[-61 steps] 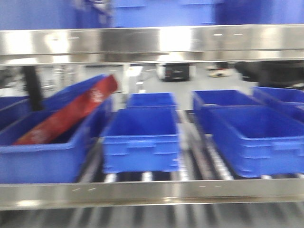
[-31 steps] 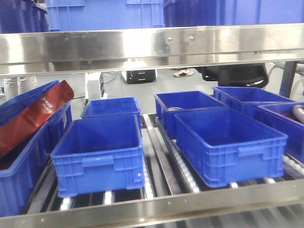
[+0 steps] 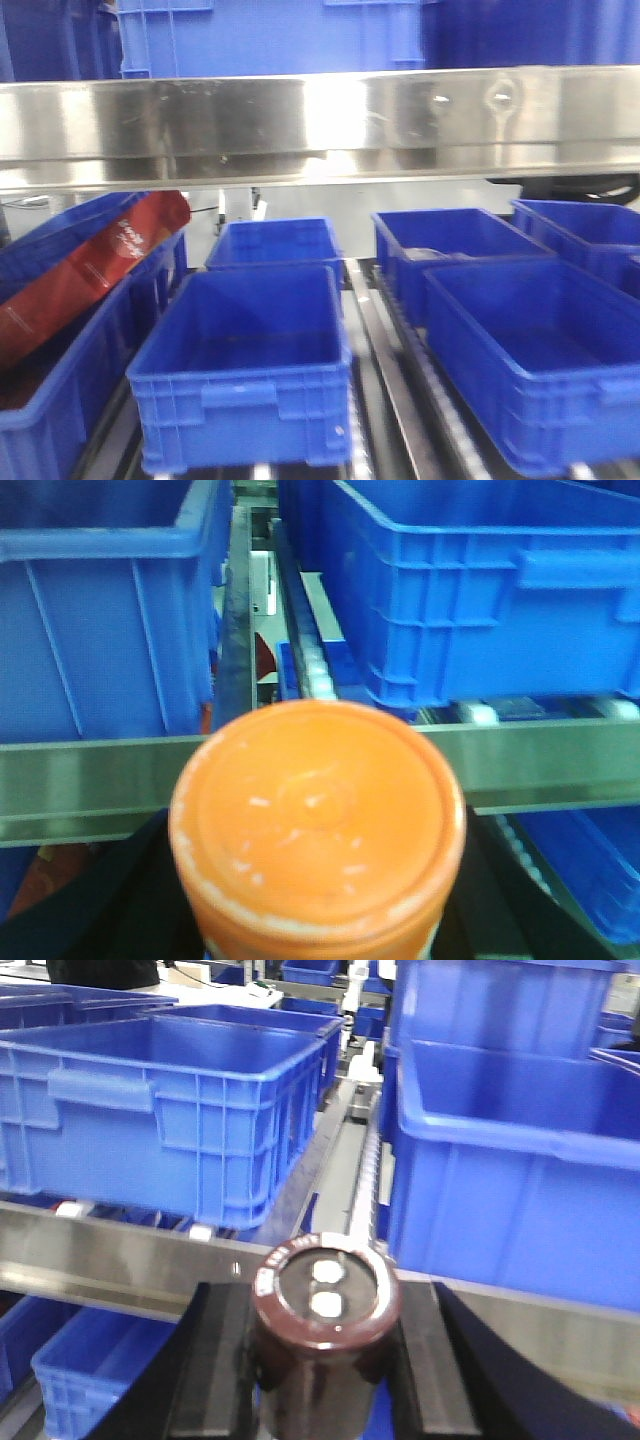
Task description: Place cylindrical capacitor in blue bin on shelf
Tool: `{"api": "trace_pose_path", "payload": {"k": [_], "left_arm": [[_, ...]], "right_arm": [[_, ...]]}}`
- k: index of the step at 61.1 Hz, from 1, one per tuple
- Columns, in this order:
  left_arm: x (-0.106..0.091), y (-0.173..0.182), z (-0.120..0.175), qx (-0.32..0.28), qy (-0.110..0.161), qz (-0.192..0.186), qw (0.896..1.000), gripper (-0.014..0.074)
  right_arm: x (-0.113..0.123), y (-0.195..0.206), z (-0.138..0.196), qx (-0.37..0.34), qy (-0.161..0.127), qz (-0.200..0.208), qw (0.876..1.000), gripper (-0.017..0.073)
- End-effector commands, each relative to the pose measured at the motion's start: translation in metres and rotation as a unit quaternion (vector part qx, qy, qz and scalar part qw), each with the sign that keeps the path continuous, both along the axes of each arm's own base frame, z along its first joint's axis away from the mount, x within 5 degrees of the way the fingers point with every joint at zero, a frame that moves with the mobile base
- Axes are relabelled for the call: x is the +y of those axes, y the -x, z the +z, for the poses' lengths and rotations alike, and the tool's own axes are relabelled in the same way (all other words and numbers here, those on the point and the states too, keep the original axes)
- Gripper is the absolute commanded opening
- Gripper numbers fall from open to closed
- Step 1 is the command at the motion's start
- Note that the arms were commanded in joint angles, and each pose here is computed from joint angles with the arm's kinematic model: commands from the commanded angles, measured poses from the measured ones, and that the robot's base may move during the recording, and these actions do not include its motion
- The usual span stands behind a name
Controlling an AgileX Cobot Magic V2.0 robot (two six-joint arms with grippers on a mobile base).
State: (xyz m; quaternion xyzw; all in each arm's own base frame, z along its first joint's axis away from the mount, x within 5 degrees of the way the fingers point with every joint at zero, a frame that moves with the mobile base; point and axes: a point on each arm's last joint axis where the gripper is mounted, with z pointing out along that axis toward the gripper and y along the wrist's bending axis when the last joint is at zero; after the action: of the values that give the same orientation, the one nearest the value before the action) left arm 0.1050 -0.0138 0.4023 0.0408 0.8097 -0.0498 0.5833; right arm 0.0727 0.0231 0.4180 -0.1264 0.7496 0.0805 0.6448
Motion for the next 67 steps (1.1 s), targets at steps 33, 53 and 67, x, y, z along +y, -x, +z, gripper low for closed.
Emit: {"api": "trace_pose_path", "payload": {"k": [33, 53, 67], "left_arm": [[-0.0005, 0.0012, 0.0044, -0.019, 0.004, -0.003, 1.000, -0.0111], [-0.0005, 0.0012, 0.0044, -0.019, 0.004, -0.003, 1.000, -0.0111], [-0.0005, 0.0012, 0.0044, -0.019, 0.004, -0.003, 1.000, -0.0111]], "right_arm": [[-0.0005, 0.0009, 0.0034, -0.016, 0.002, -0.001, 1.000, -0.0162], [-0.0005, 0.0009, 0.0034, -0.016, 0.002, -0.001, 1.000, -0.0162], [-0.0005, 0.0009, 0.0034, -0.016, 0.002, -0.001, 1.000, -0.0162]]}}
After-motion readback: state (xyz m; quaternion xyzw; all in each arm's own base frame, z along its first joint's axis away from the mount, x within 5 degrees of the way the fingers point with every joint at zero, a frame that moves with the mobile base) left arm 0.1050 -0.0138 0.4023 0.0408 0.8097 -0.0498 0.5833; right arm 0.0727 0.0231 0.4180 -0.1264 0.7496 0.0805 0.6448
